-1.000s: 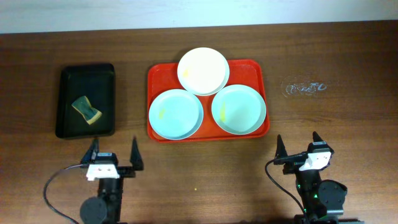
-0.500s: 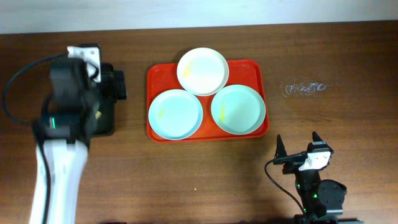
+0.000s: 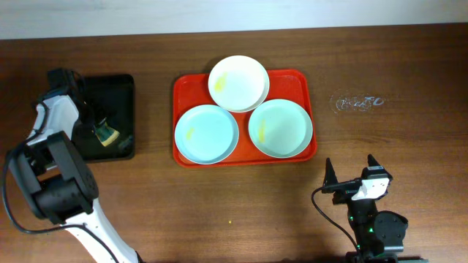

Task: Clean dirty plates on tray and stack at the side
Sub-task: 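Move the left gripper to the black tray and grasp the sponge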

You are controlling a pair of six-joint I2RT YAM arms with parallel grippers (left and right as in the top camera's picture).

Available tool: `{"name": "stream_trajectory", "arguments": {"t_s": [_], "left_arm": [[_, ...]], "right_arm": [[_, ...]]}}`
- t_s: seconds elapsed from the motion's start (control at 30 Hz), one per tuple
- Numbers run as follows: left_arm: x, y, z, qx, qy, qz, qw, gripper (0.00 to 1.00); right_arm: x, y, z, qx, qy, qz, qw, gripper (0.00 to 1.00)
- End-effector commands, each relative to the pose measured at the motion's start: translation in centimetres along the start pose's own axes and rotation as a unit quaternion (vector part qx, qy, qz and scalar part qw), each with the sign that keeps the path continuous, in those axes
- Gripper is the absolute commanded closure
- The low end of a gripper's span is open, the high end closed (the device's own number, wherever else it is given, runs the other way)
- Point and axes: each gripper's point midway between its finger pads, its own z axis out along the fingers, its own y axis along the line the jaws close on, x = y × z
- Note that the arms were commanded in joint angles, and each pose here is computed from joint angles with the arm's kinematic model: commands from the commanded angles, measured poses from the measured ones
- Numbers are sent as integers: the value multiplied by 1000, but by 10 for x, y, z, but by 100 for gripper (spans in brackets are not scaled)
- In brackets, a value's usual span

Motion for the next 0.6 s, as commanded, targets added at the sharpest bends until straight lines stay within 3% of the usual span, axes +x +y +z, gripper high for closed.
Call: {"name": "stream_trajectory", "arguments": {"t_s": [0.0,0.03,0.07,0.1,0.2,0.37,0.57], "left_arm": [[3,-7,11,16,14,-4,1000,35],[3,-7,11,16,14,-4,1000,58],[3,-6,11,16,14,-4,1000,75],[4,-6,11,15,16,-2,1000,100],[3,-6,-4,12,24,-2,1000,100],[-34,-22,-99,45,-53,0,998,100],[-17,2,1,-22,-13,-1,1000,100]], "right_arm": [[2,1,0,-2,1,-1,1000,1],[2,1,0,-2,1,-1,1000,1],[2,1,0,-2,1,-1,1000,1],[2,1,0,-2,1,-1,1000,1],[2,1,0,-2,1,-1,1000,1],[2,1,0,-2,1,-1,1000,1],[2,1,0,-2,1,-1,1000,1]]}}
